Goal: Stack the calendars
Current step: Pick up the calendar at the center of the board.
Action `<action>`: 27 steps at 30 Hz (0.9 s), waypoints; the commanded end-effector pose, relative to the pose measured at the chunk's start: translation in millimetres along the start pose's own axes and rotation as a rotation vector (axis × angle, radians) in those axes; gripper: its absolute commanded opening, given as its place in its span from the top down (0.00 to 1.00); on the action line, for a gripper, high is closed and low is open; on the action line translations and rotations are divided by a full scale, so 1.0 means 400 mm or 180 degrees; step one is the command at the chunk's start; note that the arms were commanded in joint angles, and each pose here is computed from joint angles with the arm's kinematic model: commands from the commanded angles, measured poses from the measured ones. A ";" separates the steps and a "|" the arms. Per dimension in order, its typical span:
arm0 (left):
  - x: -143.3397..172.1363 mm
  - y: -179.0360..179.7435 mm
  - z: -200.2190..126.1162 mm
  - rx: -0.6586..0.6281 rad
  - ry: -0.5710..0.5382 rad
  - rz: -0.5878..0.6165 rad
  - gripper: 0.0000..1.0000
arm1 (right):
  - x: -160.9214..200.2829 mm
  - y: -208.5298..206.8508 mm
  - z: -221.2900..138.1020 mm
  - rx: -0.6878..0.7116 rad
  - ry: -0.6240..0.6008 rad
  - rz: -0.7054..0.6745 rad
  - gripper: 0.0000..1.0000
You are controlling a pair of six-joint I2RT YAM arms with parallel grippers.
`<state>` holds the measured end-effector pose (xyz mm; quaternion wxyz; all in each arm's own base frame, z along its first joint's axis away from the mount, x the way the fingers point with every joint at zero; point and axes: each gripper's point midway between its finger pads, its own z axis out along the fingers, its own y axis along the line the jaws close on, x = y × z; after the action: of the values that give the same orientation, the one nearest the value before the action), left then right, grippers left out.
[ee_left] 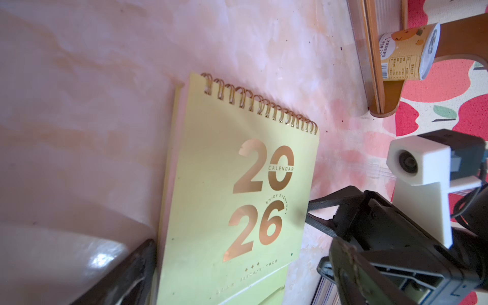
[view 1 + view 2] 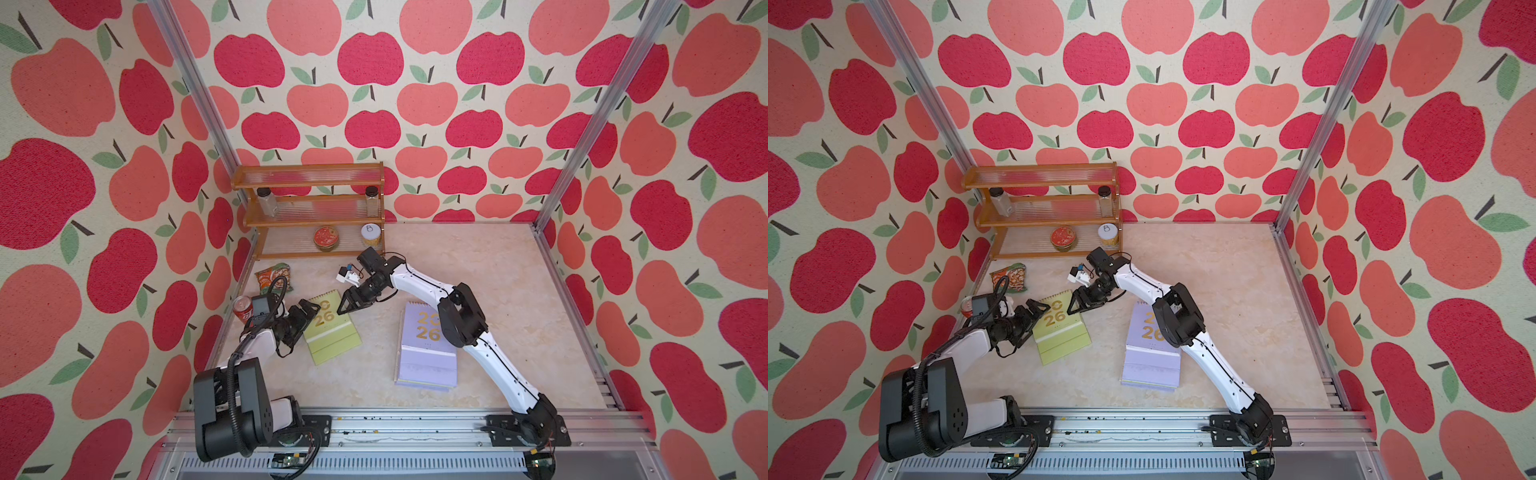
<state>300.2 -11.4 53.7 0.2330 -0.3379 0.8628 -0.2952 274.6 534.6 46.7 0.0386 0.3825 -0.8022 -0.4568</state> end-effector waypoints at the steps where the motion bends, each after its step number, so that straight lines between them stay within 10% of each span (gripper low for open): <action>1: -0.014 -0.155 -0.033 0.0688 -0.0047 0.0256 0.01 | 0.059 0.004 0.079 -0.0210 0.0224 0.0149 0.36; 27: 0.013 -0.201 -0.045 0.0987 0.0197 0.0399 0.15 | 0.052 -0.077 0.041 -0.0138 0.0099 0.0332 0.36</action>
<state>320.3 -56.1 99.8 0.2584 -0.2605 0.8348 -0.4105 275.3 537.3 46.2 0.0548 0.3673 -0.7813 -0.5016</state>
